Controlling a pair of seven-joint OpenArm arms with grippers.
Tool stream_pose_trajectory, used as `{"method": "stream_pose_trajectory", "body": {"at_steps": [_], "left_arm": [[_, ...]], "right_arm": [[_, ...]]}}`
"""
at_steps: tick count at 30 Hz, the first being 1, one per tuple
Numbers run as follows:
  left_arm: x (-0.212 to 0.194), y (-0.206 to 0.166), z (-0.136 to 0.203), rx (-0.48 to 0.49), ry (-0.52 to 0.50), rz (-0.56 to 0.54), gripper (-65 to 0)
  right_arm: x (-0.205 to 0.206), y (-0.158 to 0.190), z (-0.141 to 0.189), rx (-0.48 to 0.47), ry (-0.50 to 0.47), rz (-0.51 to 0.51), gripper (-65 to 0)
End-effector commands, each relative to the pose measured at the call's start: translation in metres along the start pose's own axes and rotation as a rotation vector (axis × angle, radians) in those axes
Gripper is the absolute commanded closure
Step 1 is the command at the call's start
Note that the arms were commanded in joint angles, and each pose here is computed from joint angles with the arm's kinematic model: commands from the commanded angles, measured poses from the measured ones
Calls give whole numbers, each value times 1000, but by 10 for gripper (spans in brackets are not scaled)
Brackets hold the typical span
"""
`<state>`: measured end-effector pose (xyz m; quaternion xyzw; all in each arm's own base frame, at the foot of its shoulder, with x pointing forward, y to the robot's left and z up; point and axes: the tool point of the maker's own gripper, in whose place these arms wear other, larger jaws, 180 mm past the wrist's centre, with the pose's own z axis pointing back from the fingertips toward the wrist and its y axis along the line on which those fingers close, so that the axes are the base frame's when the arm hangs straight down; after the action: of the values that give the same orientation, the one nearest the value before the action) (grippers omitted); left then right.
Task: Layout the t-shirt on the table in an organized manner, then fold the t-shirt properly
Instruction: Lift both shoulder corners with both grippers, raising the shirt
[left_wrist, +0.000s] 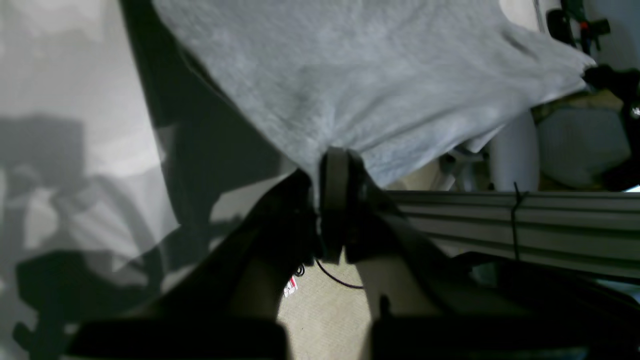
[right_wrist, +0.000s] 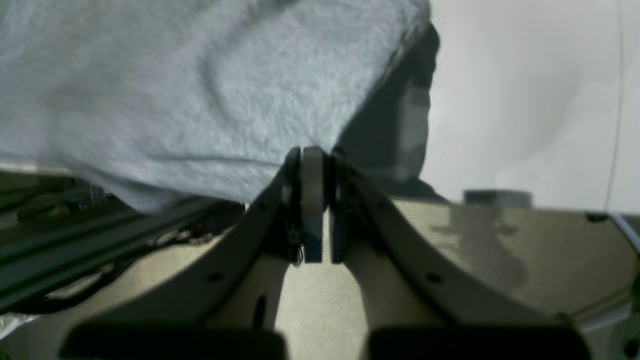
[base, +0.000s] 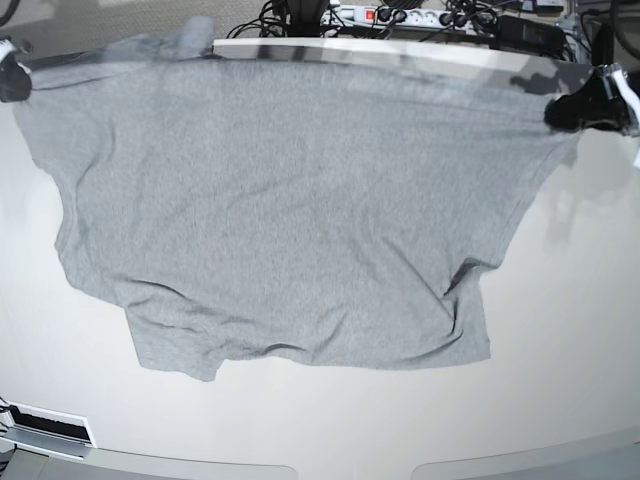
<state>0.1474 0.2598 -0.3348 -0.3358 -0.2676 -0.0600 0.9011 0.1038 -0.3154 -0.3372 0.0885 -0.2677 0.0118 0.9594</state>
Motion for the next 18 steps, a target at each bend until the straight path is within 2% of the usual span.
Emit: {"method": "stream_pose_trajectory", "body": {"at_steps": [1, 4, 10, 18], "left_arm": [[7, -3, 6, -6, -14, -22, 0], [-7, -4, 8, -4, 12, 5, 0], [-35, -6, 13, 0, 68, 58, 0], [-47, -7, 15, 1, 107, 74, 0]], "right_arm": [[8, 0, 7, 2, -23, 25, 0], [2, 7, 9, 39, -17, 5, 0], [-8, 7, 11, 39, 22, 2, 0], [-8, 7, 11, 41, 27, 2, 0]]}}
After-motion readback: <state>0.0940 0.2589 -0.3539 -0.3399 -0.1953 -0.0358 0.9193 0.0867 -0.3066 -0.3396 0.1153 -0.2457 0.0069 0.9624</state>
